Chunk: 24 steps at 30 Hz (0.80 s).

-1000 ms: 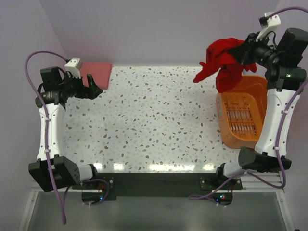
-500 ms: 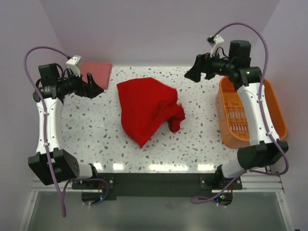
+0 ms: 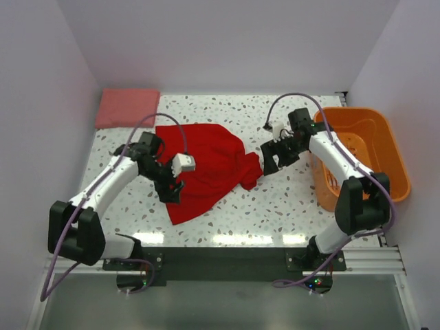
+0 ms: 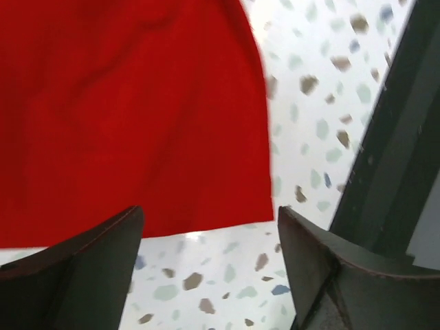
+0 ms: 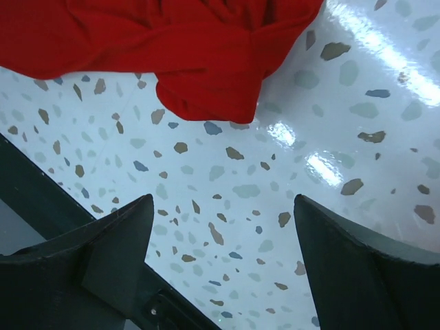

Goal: Fold and stack the t-shirts
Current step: Flatten the tshirt out

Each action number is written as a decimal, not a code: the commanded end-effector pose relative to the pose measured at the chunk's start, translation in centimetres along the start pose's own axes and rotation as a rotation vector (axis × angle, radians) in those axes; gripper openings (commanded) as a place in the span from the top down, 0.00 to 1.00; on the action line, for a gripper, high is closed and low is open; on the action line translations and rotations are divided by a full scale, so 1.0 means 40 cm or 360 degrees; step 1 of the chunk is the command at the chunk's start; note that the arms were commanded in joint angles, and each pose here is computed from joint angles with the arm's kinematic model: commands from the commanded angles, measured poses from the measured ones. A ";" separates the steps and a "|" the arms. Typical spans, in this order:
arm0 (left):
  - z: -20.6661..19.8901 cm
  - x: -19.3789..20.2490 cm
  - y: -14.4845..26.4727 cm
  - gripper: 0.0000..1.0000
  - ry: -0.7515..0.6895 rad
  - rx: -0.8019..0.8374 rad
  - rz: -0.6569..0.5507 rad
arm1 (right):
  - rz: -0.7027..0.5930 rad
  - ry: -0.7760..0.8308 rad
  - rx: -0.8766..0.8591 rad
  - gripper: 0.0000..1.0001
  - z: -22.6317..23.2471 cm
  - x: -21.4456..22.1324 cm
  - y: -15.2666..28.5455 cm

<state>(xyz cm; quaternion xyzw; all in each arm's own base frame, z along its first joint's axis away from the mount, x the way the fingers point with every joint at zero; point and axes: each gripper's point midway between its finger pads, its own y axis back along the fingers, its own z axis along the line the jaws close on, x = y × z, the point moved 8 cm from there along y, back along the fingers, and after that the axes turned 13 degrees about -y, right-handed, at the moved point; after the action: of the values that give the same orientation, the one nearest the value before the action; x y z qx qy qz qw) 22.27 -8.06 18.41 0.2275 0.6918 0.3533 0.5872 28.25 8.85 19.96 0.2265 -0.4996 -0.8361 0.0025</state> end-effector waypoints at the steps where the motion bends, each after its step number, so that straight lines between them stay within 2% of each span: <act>1: -0.068 0.037 -0.040 0.19 -0.0281 0.0101 0.0207 | -0.0006 0.0060 0.0061 0.18 -0.015 -0.005 -0.056; 5: -0.135 0.062 -0.116 0.24 -0.0464 0.0177 0.0377 | 0.0047 -0.0054 0.0022 0.23 -0.029 0.007 -0.124; 11: -0.166 0.071 -0.195 0.25 -0.0519 0.0194 0.0505 | 0.0077 -0.0155 0.0006 0.27 -0.043 0.032 -0.171; 17: -0.164 0.103 -0.242 0.39 -0.0572 0.0117 0.0620 | 0.0040 -0.0156 0.0021 0.28 -0.037 0.038 -0.157; 20: -0.169 0.120 -0.258 0.50 -0.0594 0.0113 0.0676 | 0.0028 -0.0141 0.0040 0.28 -0.035 0.040 -0.146; 21: -0.170 0.125 -0.264 0.61 -0.0593 0.0109 0.0692 | 0.0029 -0.0136 0.0039 0.28 -0.034 0.043 -0.145; 22: -0.170 0.134 -0.268 0.66 -0.0589 0.0126 0.0729 | 0.0020 -0.0132 0.0040 0.28 -0.033 0.043 -0.140; 23: -0.167 0.128 -0.267 0.92 -0.0578 0.0127 0.0733 | 0.0020 -0.0127 0.0042 0.29 -0.033 0.046 -0.139; 24: -0.172 0.128 -0.251 1.00 -0.0557 0.0167 0.0772 | 0.0020 -0.0120 0.0049 0.29 -0.033 0.048 -0.136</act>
<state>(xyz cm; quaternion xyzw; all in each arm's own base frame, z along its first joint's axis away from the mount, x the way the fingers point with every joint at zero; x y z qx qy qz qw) 15.80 -12.84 8.65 0.4525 0.5227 0.3899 0.6083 28.07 10.05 12.65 0.1561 -0.5160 -0.8422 0.0086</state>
